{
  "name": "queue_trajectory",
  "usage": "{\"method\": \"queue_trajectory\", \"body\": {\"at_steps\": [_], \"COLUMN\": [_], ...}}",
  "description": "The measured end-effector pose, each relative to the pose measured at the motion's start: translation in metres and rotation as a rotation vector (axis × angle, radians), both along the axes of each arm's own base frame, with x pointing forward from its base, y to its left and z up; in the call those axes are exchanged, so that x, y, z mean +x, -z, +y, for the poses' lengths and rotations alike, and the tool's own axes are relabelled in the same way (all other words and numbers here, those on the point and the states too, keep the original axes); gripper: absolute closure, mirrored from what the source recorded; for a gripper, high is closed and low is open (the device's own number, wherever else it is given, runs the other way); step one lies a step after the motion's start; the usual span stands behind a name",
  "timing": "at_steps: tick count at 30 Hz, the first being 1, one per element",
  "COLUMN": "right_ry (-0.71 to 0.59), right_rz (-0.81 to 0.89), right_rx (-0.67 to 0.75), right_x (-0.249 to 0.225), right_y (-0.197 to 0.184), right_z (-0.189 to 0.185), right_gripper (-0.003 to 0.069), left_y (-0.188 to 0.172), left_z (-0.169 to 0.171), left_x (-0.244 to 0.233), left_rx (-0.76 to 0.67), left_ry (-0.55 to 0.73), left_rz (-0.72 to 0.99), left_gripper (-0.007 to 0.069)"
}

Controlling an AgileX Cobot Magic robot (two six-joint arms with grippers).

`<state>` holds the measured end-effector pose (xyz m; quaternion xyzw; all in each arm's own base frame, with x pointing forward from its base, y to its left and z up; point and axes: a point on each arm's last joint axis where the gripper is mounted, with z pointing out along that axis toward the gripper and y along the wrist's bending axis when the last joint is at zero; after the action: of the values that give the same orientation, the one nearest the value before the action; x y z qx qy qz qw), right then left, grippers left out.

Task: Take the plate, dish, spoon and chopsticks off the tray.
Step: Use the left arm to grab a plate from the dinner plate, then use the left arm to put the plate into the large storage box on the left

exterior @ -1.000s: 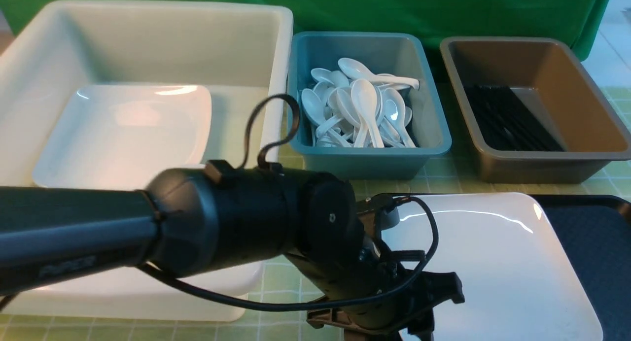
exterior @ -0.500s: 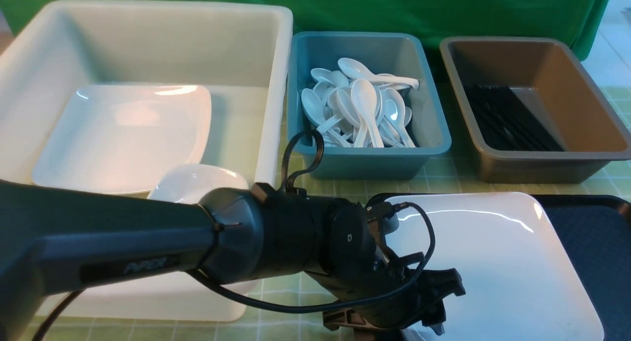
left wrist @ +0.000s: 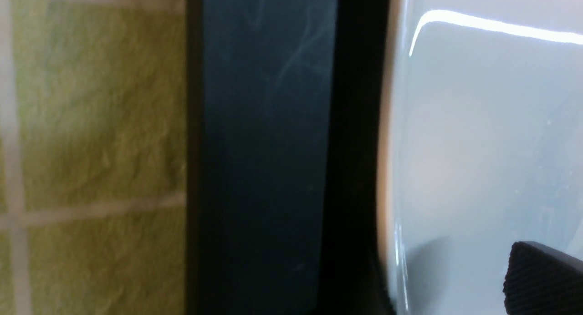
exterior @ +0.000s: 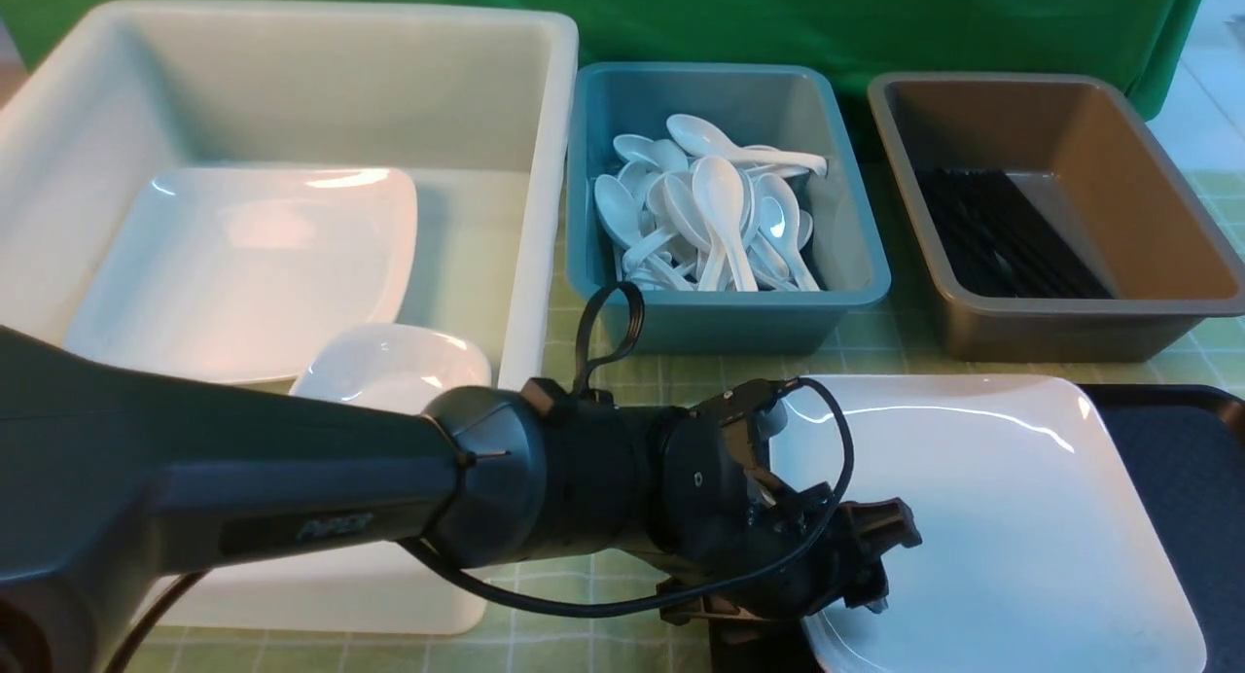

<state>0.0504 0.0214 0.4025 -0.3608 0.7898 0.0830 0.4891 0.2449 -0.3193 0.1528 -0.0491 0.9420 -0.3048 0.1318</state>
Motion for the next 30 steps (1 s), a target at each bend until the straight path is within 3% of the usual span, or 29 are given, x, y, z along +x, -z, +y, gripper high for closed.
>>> {"method": "queue_trajectory", "body": {"at_steps": [5,10,14,19,30], "right_ry": [0.001,0.001,0.001,0.001,0.001], "right_rz": [0.001,0.001,0.001,0.001,0.001], "right_rx": [0.001,0.001,0.001,0.001,0.001], "right_x": [0.0,0.0,0.0,0.0,0.0], "right_y": [0.0,0.0,0.0,0.0,0.0], "right_z": [0.0,0.0,0.0,0.0,0.0], "right_gripper": [0.0611,0.0606,0.0601,0.0596,0.0595], "left_y": [0.003,0.005,0.008,0.0,-0.099], "left_z": [-0.002,-0.002,-0.002,-0.001,0.019], "left_x": [0.003,0.004,0.004,0.001,-0.019], "left_rx": [-0.01,-0.007,-0.007,-0.008,-0.132], "left_ry": [-0.02,-0.023,-0.03,-0.002,0.11], "left_rz": [-0.015,-0.017,-0.002,0.001,-0.188], "left_gripper": [0.0277,0.042,0.058,0.0592,0.0609]}}
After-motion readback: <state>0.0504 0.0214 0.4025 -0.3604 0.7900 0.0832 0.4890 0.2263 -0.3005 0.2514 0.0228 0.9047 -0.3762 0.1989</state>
